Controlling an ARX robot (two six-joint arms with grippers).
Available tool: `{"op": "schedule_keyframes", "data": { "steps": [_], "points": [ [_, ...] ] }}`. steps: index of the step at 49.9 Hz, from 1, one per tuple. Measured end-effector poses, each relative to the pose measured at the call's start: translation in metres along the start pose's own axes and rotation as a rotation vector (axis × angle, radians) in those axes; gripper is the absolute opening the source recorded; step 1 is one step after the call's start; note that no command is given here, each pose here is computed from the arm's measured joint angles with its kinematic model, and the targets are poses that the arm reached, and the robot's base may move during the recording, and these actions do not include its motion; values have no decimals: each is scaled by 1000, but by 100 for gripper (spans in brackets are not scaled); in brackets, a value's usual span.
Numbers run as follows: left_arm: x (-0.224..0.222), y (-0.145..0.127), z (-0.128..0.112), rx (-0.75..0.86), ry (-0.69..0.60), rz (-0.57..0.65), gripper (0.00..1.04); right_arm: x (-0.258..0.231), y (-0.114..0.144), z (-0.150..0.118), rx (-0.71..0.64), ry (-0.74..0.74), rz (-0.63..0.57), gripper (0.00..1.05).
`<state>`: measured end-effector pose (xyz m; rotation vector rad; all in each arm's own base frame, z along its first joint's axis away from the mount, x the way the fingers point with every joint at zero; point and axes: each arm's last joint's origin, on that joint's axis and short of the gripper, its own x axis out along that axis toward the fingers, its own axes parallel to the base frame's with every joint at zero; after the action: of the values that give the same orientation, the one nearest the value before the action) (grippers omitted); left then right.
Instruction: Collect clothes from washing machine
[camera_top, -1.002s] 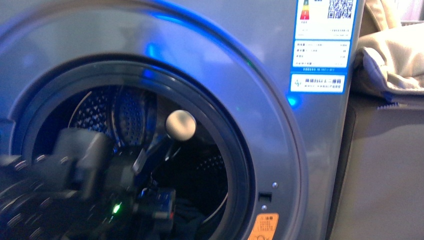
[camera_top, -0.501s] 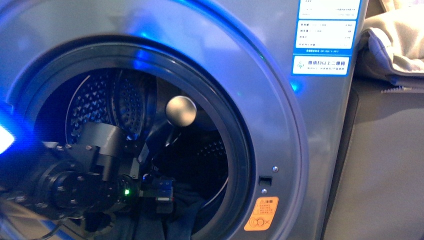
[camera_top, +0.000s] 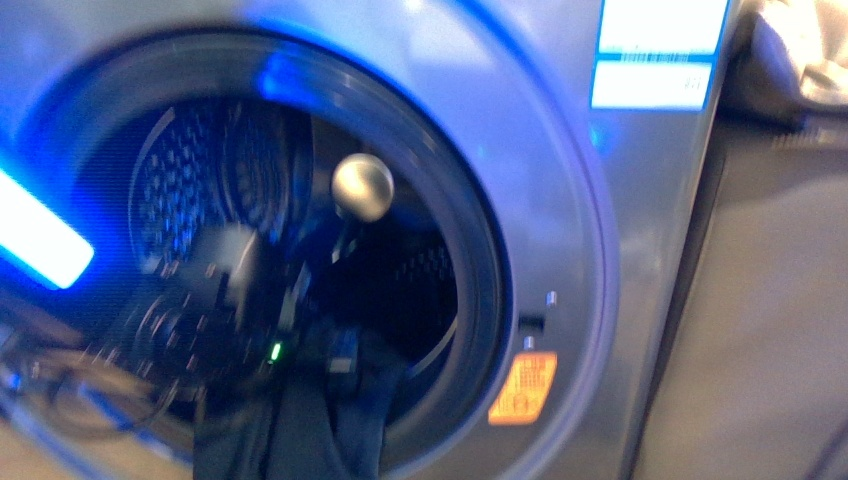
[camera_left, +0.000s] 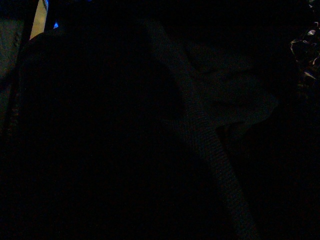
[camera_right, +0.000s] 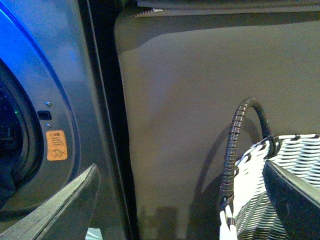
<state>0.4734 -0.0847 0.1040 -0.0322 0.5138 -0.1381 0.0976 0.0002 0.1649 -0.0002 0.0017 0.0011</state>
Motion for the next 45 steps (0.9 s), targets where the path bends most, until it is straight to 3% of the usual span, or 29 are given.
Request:
{"op": "schedule_keyframes", "data": {
  "steps": [9, 20, 31, 45],
  "points": [
    [8, -6, -4, 12, 14, 0, 98, 0, 0, 0, 0, 0, 0, 97],
    [15, -4, -12, 88, 123, 84, 98, 0, 0, 0, 0, 0, 0, 97],
    [11, 2, -14, 131, 132, 97, 57, 0, 0, 0, 0, 0, 0, 97],
    [-6, -3, -16, 127, 108, 58, 21, 0, 0, 0, 0, 0, 0, 97]
  ]
}}
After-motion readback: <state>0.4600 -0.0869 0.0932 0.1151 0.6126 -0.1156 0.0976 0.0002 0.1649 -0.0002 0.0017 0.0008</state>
